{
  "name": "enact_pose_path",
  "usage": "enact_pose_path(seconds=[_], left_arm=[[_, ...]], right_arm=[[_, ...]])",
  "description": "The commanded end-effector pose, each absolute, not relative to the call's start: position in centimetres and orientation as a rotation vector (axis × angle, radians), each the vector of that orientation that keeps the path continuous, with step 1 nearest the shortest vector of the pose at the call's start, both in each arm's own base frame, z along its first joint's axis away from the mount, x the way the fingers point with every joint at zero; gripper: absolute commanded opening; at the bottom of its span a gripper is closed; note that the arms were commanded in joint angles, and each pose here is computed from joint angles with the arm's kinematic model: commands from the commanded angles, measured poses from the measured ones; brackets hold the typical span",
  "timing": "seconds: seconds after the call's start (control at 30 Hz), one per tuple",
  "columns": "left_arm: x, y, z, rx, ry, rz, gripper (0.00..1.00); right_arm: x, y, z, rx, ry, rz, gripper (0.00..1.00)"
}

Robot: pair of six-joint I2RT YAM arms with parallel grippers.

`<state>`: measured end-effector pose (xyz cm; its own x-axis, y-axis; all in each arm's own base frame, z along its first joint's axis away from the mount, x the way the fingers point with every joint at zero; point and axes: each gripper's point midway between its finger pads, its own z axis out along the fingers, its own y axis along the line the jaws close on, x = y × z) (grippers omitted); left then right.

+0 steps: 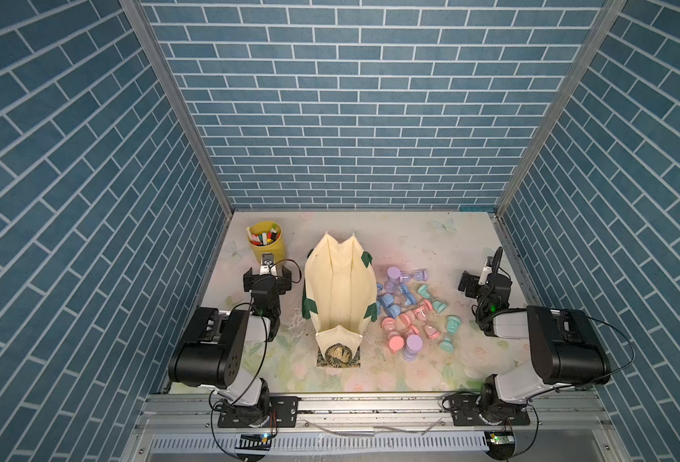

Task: Put the hourglass into the canvas bag
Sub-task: Pick up the hourglass from the center of the board.

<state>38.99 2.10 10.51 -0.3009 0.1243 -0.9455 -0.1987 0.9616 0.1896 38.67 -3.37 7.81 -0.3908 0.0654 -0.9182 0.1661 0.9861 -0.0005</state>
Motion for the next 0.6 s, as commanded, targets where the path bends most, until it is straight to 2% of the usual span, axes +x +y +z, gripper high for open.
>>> enact_pose_path(seconds=[0.0,0.57], left_arm=[[38.94,1.49,9.84,-0.031,1.89,0.272,1.0],[39.2,1.94,9.63,-0.049,1.909,0.239,1.0]], right_arm=[[39.3,-2.89,8.81,0.104,1.945,-0.101,0.99],[39.35,-2.86,8.73,0.104,1.949,-0.097,0.99]])
